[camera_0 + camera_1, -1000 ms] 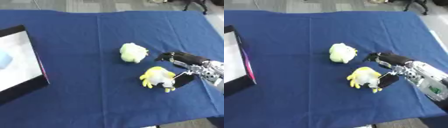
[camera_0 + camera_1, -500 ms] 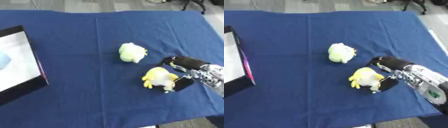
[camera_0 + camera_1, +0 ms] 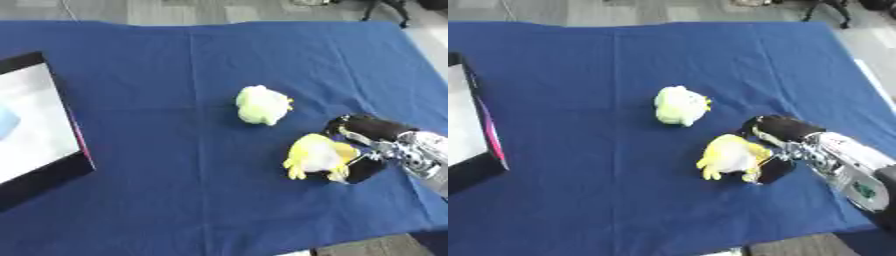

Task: Pick up the objects with one hand, pass them to the other hand, and then place them into the box on the other side of the table.

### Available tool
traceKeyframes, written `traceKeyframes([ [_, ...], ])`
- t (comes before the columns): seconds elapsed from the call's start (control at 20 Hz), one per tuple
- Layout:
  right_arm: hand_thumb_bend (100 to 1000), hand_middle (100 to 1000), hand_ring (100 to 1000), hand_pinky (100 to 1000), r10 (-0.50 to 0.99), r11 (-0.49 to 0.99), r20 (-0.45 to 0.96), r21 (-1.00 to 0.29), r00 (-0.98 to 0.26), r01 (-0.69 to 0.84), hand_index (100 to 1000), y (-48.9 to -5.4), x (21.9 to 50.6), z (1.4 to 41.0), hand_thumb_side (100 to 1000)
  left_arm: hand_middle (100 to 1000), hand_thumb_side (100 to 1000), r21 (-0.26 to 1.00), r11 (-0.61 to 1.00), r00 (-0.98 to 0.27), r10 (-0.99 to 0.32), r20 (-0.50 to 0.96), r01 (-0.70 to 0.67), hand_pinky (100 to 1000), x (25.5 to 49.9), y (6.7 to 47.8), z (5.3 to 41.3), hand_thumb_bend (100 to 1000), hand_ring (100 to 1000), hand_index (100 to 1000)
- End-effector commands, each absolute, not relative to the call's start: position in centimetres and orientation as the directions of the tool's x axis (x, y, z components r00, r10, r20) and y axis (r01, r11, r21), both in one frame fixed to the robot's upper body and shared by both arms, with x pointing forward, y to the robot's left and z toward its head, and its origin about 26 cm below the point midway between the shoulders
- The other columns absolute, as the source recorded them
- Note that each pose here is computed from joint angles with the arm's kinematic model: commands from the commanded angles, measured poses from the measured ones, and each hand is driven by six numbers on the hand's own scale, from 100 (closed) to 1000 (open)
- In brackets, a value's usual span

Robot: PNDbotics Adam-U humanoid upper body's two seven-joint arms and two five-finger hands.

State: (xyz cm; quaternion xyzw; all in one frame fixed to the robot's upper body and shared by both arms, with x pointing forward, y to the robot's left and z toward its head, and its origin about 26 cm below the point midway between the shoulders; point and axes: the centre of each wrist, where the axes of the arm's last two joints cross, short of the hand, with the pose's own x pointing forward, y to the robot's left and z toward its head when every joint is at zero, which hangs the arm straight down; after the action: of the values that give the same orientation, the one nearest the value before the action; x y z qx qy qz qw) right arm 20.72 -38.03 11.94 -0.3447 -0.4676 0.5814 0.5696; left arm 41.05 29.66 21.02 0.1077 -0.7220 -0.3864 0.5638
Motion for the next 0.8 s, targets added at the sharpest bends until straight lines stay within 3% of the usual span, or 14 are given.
traceKeyframes([
  [0.05, 422, 553, 705, 781, 0.982, 0.121, 0.161, -0.934, -0.096, -0.336, 640, -38.1, 20.8, 12.2, 127, 684, 580, 0.695, 0.667, -0.361, -0.599, 0.715, 0.269, 1000, 41.0, 29.7, 22.0, 100, 796, 665],
  [0.2, 435, 522, 673, 766, 0.969, 0.206, 0.240, -0.924, -0.067, -0.322, 616, -38.2, 20.9, 12.4, 203, 685, 580, 0.697, 0.664, -0.361, -0.600, 0.713, 0.272, 1000, 41.0, 29.7, 21.9, 100, 797, 665],
  [0.8, 360, 499, 634, 739, 0.926, 0.349, 0.374, -0.899, -0.051, -0.263, 610, -38.7, 21.3, 13.5, 162, 687, 573, 0.702, 0.657, -0.365, -0.604, 0.709, 0.275, 1000, 41.0, 29.7, 21.9, 100, 819, 665],
])
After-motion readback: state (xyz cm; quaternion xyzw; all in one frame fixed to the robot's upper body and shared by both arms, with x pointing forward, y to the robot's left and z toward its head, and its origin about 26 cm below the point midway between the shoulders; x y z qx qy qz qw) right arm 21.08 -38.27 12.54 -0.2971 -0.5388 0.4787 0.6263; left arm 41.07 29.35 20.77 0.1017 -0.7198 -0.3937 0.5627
